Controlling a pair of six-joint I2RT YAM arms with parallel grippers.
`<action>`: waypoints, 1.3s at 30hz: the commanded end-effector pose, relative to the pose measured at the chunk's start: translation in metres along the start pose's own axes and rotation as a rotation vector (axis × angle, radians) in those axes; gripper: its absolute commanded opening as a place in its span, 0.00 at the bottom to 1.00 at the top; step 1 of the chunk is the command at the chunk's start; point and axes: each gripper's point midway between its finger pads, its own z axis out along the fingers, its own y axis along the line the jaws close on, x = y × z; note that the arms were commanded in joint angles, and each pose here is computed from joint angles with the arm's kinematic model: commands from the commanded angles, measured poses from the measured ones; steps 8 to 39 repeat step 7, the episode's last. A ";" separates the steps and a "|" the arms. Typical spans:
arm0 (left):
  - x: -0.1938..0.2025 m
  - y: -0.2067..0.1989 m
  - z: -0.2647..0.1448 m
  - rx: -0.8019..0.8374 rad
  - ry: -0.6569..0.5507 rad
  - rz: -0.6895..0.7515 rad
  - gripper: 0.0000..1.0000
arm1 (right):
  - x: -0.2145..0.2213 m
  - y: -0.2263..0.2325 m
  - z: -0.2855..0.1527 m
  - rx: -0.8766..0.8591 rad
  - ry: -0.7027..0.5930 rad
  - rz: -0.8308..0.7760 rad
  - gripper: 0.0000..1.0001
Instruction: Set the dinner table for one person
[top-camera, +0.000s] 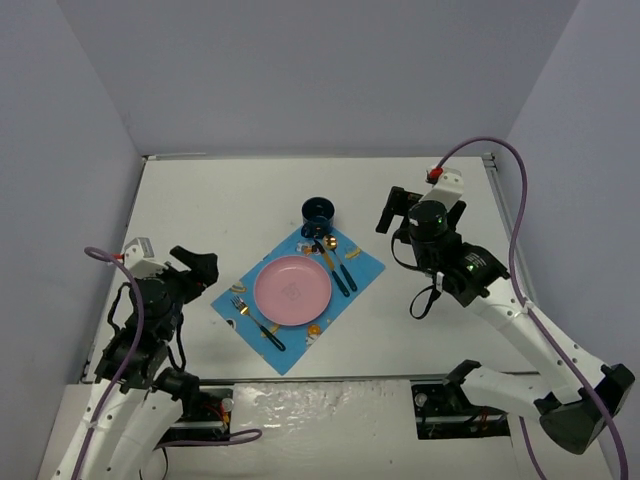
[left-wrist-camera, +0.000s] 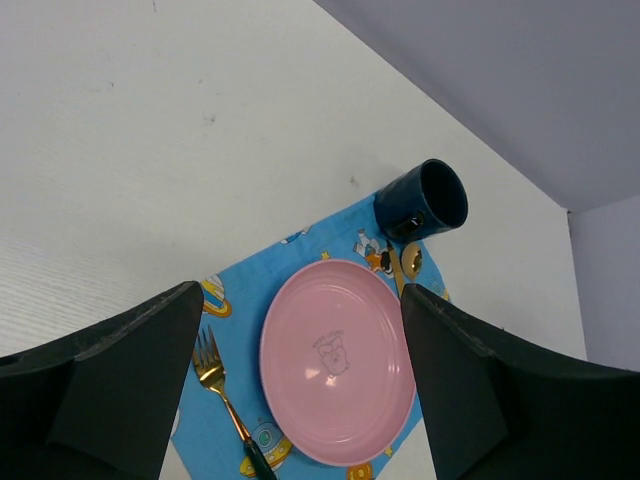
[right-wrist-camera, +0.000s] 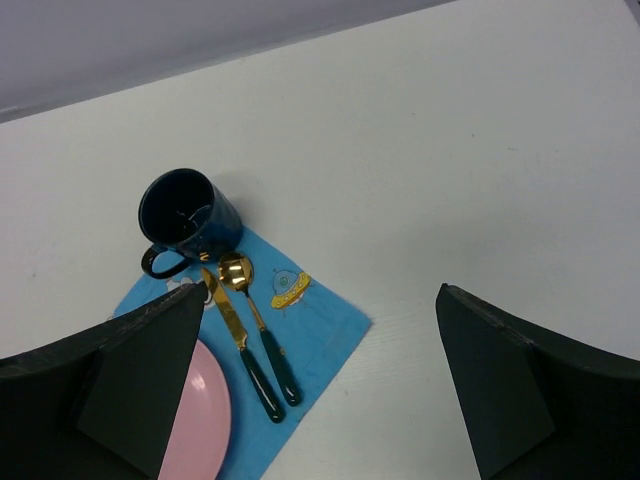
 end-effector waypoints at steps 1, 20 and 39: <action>-0.018 -0.010 0.004 -0.019 -0.020 0.041 0.78 | -0.037 0.005 -0.016 -0.035 -0.106 0.102 1.00; -0.017 -0.014 0.009 -0.006 -0.009 0.064 0.84 | -0.035 -0.008 -0.014 0.036 -0.105 0.090 0.89; -0.017 -0.014 0.009 -0.006 -0.009 0.064 0.84 | -0.035 -0.008 -0.014 0.036 -0.105 0.090 0.89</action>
